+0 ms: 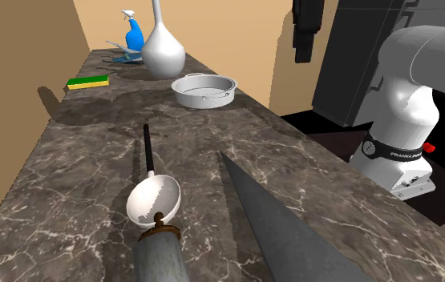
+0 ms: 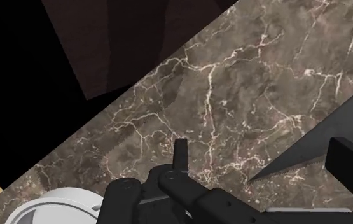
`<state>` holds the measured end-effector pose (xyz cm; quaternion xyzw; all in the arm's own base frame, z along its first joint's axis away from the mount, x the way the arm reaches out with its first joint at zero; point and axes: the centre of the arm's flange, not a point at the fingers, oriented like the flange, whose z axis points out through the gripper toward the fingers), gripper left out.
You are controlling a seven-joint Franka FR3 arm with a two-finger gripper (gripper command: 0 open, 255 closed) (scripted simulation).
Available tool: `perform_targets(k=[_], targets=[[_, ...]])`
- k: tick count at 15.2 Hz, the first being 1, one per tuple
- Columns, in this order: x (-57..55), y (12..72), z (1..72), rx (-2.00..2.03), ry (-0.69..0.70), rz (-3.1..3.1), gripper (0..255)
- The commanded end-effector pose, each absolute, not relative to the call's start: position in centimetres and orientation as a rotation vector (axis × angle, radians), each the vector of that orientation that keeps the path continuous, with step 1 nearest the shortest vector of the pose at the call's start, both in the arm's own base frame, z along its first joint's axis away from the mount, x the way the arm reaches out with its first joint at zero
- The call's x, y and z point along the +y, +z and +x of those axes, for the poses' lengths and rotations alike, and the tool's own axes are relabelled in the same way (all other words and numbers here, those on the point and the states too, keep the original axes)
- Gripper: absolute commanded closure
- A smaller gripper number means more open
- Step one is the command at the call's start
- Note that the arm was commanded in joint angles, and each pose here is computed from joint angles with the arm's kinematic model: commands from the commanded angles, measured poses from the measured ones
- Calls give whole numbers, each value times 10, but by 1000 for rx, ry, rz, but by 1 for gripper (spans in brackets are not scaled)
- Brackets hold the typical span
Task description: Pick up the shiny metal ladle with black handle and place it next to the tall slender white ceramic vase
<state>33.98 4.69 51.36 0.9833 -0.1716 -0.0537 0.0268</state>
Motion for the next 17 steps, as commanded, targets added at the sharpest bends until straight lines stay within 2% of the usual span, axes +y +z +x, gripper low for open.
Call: perform_targets(k=[1,17], targets=[[65,503,355,-656,-135,3010,0],[118,406,520,-1525,91,2621,0]])
